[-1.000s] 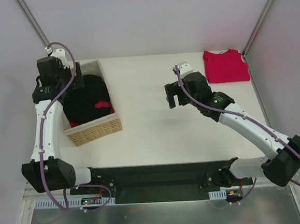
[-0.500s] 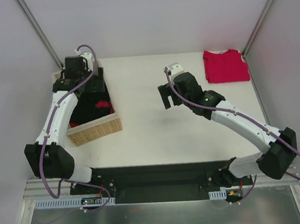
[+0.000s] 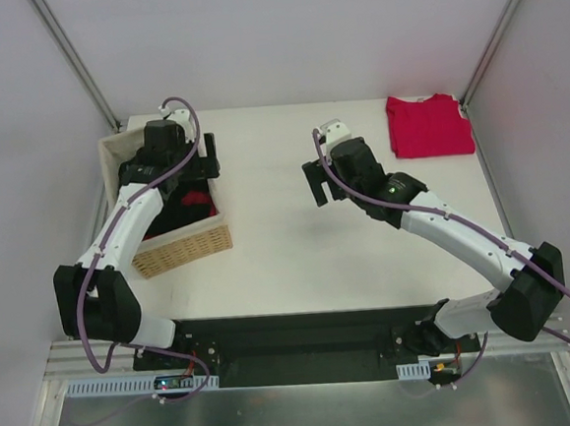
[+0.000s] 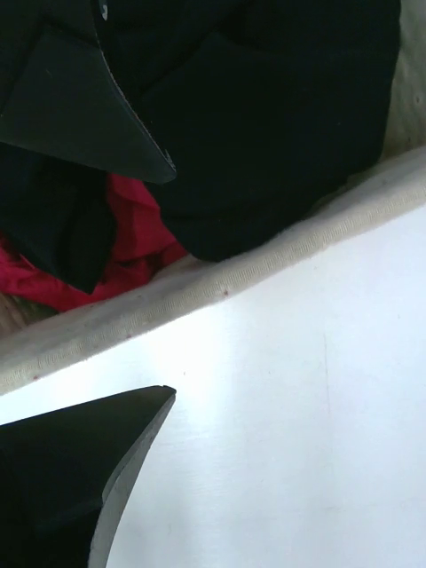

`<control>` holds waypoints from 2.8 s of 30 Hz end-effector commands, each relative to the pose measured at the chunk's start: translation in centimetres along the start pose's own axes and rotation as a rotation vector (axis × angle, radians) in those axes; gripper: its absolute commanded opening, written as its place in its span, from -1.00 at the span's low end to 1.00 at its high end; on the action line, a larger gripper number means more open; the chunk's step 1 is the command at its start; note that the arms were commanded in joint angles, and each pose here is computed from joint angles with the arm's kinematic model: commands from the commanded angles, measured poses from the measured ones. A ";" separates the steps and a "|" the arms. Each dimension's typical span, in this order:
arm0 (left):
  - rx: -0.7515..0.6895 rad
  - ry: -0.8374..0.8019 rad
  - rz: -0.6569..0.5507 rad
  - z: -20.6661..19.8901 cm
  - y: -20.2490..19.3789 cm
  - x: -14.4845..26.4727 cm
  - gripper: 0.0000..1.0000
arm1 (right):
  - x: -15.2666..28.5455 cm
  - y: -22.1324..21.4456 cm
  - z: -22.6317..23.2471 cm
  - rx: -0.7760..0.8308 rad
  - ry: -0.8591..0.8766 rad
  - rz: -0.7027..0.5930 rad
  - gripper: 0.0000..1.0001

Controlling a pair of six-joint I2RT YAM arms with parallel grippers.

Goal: Fold and stack the t-shirts

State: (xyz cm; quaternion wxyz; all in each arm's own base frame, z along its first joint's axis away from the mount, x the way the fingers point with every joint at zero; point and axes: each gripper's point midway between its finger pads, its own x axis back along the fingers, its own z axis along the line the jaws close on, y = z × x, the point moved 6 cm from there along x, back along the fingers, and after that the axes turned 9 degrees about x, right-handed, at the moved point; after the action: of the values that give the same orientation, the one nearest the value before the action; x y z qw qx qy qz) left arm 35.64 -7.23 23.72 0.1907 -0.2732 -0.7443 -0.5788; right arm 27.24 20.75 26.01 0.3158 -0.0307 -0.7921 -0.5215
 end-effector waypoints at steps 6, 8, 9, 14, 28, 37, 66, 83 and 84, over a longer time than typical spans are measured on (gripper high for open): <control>0.188 -0.035 -0.187 -0.1 3.8 2.4 0.98 | 0.8 0.4 -0.7 0.002 -0.034 -0.034 0.92; 0.168 -0.114 -0.180 -0.9 4.4 3.7 0.98 | 0.9 0.5 -0.6 -0.004 -0.029 -0.037 0.93; 0.167 -0.152 -0.171 -1.3 4.5 4.1 0.98 | 0.9 0.6 -0.5 -0.011 -0.020 -0.042 0.93; 0.197 -0.201 -0.215 -2.1 4.6 6.8 0.98 | 0.5 1.6 0.8 0.008 0.006 -0.058 0.93; 0.225 -0.010 -0.102 0.1 3.4 3.2 0.98 | 0.0 0.8 0.8 0.055 -0.027 -0.029 0.93; 0.085 0.156 0.061 -0.3 3.3 -0.1 0.68 | -0.3 0.5 1.3 0.054 -0.014 -0.022 0.93; 0.009 0.362 0.318 -0.7 -2.0 -4.1 -1.00 | -0.6 -0.7 1.6 0.059 -0.004 -0.013 0.93; -0.068 0.594 0.284 4.4 -5.7 3.4 -1.00 | -0.8 -0.1 2.5 0.057 0.030 -0.019 0.93; -0.066 0.600 0.275 4.6 -5.7 3.8 -1.00 | -0.8 0.0 2.6 0.058 0.033 -0.020 0.93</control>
State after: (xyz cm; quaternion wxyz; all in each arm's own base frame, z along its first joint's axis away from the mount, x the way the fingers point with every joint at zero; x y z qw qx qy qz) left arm 31.96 -6.40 18.56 0.4292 -0.2673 -0.6185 -0.6015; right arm 26.37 22.14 23.45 0.3353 -0.0273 -0.8070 -0.4854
